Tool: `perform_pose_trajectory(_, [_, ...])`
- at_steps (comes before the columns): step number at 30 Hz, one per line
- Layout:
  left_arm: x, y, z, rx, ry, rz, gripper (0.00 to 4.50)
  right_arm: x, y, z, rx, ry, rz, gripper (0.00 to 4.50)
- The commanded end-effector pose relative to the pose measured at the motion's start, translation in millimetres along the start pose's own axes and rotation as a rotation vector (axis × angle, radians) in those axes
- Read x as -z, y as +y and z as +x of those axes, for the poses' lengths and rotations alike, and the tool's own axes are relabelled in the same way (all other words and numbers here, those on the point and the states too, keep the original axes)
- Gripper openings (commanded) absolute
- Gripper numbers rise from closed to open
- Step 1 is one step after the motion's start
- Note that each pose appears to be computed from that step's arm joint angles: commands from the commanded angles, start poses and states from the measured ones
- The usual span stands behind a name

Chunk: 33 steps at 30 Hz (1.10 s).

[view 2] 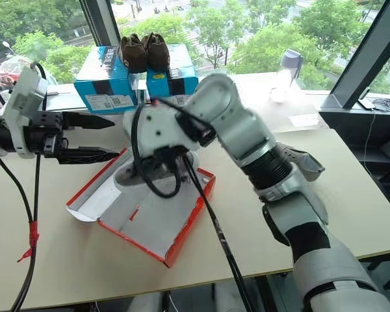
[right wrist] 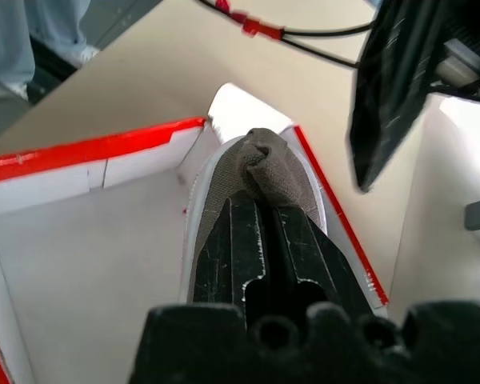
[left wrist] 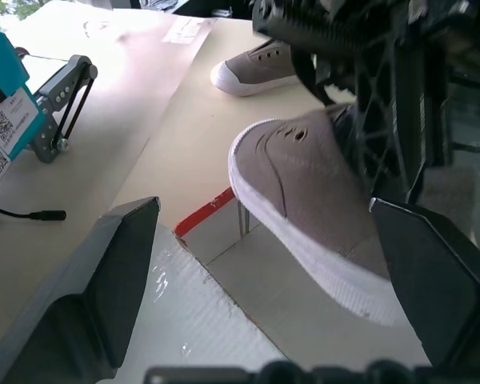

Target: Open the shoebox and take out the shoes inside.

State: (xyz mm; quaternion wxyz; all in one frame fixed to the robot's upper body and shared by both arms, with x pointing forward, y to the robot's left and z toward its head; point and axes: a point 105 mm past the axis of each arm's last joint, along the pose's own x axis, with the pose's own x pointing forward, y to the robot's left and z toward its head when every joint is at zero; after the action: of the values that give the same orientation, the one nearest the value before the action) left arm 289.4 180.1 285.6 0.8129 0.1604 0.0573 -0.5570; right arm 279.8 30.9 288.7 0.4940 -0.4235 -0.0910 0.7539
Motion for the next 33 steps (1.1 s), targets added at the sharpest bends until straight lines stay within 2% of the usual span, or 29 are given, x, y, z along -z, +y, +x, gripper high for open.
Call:
perform_pose_trajectory(1, [-10.3,0.6,1.7,0.010,-0.028,0.059,4.50,-9.8,-42.7,-51.1,0.250,-0.033,0.250,0.05])
perform_pose_trajectory(4, [-9.3,0.7,4.8,0.019,-0.036,0.058,4.50,1.1,-75.5,-93.0,0.517,-0.043,0.507,0.05])
perform_pose_trajectory(7, [-6.6,0.4,7.8,0.026,-0.041,0.053,4.50,39.9,-77.1,-139.0,0.754,0.038,0.733,0.05])
perform_pose_trajectory(10, [-3.6,-0.1,9.5,0.031,-0.038,0.048,4.50,80.7,-57.7,-162.1,0.864,0.207,0.911,0.05])
perform_pose_trajectory(14, [-0.7,1.0,13.8,0.041,-0.037,0.046,4.50,120.5,-14.5,-173.2,0.875,0.304,1.135,0.05])
perform_pose_trajectory(22, [-1.5,1.8,16.8,0.062,-0.036,0.054,4.50,169.0,52.3,-169.4,0.888,0.434,1.295,0.05])
perform_pose_trajectory(26, [-4.1,3.5,17.3,0.065,-0.033,0.066,4.50,192.4,72.1,-168.2,0.914,0.516,1.289,0.05])
perform_pose_trajectory(33, [-6.3,2.2,13.9,0.065,-0.021,0.078,4.50,220.6,88.8,-166.4,0.914,0.616,1.239,0.05])
